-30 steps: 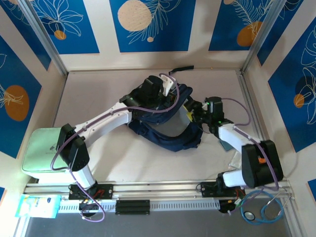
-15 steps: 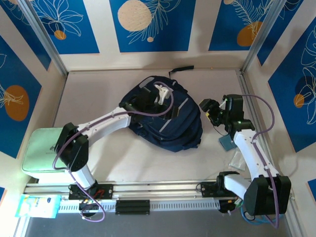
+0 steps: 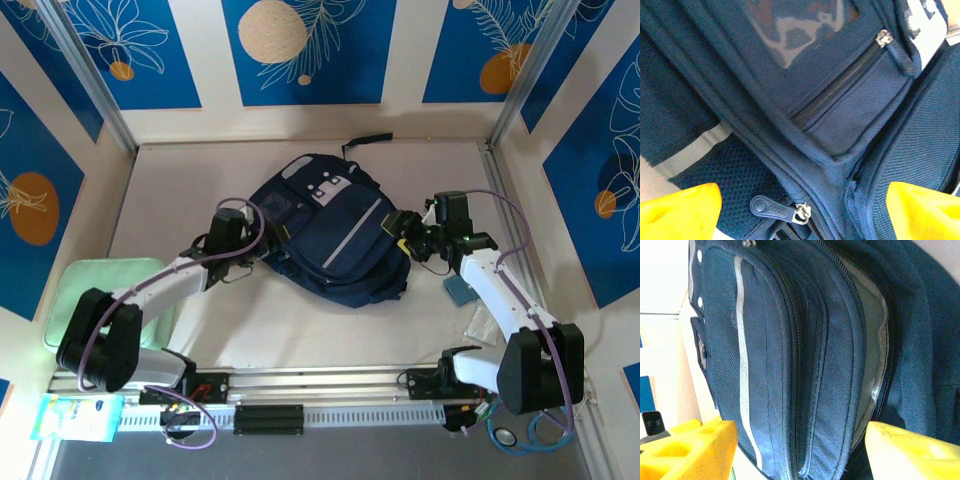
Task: Pack the student bag
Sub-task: Rotate the student bag at the center of the table.
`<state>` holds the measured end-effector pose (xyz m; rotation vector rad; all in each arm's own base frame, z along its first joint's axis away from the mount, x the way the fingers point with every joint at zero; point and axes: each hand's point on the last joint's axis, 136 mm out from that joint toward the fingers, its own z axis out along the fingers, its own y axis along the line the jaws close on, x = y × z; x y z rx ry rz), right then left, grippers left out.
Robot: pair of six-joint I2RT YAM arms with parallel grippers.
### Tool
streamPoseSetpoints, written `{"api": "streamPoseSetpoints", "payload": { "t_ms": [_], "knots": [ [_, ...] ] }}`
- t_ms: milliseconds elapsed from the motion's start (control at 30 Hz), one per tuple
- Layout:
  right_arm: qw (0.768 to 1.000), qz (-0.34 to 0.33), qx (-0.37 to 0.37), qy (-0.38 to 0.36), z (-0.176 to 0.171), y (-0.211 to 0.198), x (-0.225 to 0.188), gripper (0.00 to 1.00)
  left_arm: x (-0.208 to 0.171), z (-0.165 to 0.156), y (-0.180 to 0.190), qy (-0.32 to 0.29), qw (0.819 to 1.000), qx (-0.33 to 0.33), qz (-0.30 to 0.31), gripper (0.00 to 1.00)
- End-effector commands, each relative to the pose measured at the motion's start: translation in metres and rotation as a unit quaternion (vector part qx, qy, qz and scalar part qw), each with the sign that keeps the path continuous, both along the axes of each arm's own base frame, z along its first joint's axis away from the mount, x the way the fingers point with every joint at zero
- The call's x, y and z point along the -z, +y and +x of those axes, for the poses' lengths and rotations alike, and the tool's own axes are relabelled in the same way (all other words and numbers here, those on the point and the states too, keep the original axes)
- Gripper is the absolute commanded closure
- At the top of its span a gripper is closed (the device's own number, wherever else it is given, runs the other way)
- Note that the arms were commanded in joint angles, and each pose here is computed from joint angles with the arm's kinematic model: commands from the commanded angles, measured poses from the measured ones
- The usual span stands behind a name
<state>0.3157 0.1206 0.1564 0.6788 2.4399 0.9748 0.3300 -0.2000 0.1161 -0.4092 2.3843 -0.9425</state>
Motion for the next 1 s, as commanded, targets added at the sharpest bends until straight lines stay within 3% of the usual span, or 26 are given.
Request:
{"api": "streamPoseSetpoints", "payload": {
  "t_ms": [0, 167, 367, 567, 967],
  "knots": [
    [1.000, 0.011, -0.025, -0.014, 0.003, 0.011, -0.016, 0.33, -0.019, 0.020, -0.004, -0.018, 0.997, -0.038, -0.060, 0.15],
    [0.999, 0.012, -0.033, -0.020, 0.002, 0.016, -0.019, 0.34, -0.006, 0.035, -0.001, -0.001, 0.995, -0.066, -0.074, 0.21],
    [0.998, 0.043, -0.051, -0.008, -0.003, 0.032, -0.014, 0.34, 0.003, 0.051, -0.020, 0.010, 0.991, -0.051, -0.123, 0.27],
    [0.997, 0.050, -0.062, 0.015, -0.005, 0.043, 0.002, 0.34, 0.003, 0.061, -0.028, -0.002, 0.990, -0.036, -0.133, 0.37],
    [0.993, 0.067, -0.094, 0.037, 0.018, 0.058, 0.020, 0.36, -0.016, 0.061, -0.028, -0.015, 0.994, -0.022, -0.110, 0.79]
  ]
}}
